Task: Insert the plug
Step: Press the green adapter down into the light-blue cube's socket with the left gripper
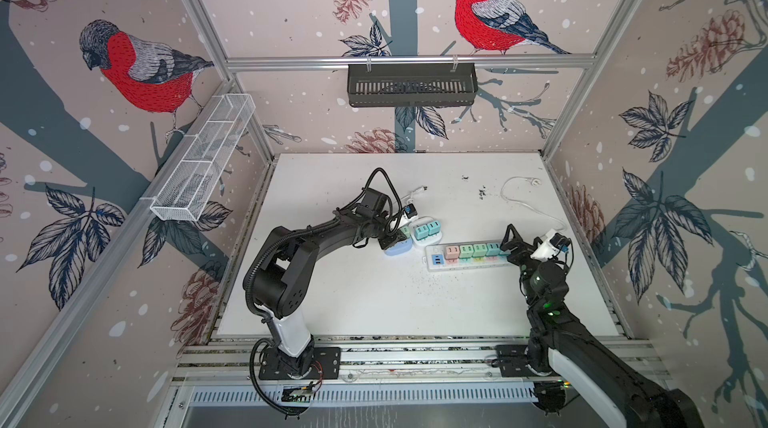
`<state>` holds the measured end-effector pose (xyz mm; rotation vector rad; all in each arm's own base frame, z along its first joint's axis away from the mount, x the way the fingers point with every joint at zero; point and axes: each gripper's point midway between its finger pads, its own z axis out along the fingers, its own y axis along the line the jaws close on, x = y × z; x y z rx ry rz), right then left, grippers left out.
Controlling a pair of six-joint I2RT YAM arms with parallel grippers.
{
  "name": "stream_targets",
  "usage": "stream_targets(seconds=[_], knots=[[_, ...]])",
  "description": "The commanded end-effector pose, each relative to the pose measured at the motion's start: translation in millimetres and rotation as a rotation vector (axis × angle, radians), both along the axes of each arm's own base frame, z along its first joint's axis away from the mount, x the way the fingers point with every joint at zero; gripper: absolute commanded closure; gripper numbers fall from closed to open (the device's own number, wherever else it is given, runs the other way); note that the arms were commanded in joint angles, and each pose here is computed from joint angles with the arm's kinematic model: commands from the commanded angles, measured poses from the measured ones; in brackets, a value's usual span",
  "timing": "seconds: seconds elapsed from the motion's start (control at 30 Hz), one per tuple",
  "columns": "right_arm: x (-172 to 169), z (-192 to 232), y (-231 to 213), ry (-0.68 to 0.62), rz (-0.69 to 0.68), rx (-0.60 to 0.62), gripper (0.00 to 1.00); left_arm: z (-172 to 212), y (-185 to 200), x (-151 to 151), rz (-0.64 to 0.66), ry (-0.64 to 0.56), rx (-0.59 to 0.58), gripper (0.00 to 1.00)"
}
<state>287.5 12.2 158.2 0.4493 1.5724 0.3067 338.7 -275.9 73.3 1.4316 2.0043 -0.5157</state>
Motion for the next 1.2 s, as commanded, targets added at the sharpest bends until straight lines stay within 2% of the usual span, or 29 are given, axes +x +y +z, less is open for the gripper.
stream_targets(seconds=[0.0, 0.37, 0.47, 0.97, 1.17], knots=[[-1.8, -4.2, -0.3, 0.003, 0.001, -0.009, 0.00, -17.9, 13.6, -9.5, 0.032, 0.085, 0.079, 1.00], [-1.9, -5.1, -0.4, 0.006, 0.000, -0.010, 0.00, -18.2, 16.9, -36.1, 0.019, 0.206, 0.140, 1.00], [-1.8, -5.2, -0.9, 0.007, -0.002, -0.010, 0.00, -20.3, 15.5, -39.0, 0.005, 0.208, 0.139, 1.00], [-0.8, -5.1, 0.3, 0.010, 0.003, -0.013, 0.00, -37.0, 22.0, -33.5, -0.034, 0.191, 0.098, 1.00], [-2.5, -4.5, -0.2, 0.002, 0.002, -0.009, 0.00, -36.8, 28.0, -28.3, 0.011, 0.199, 0.142, 1.00]])
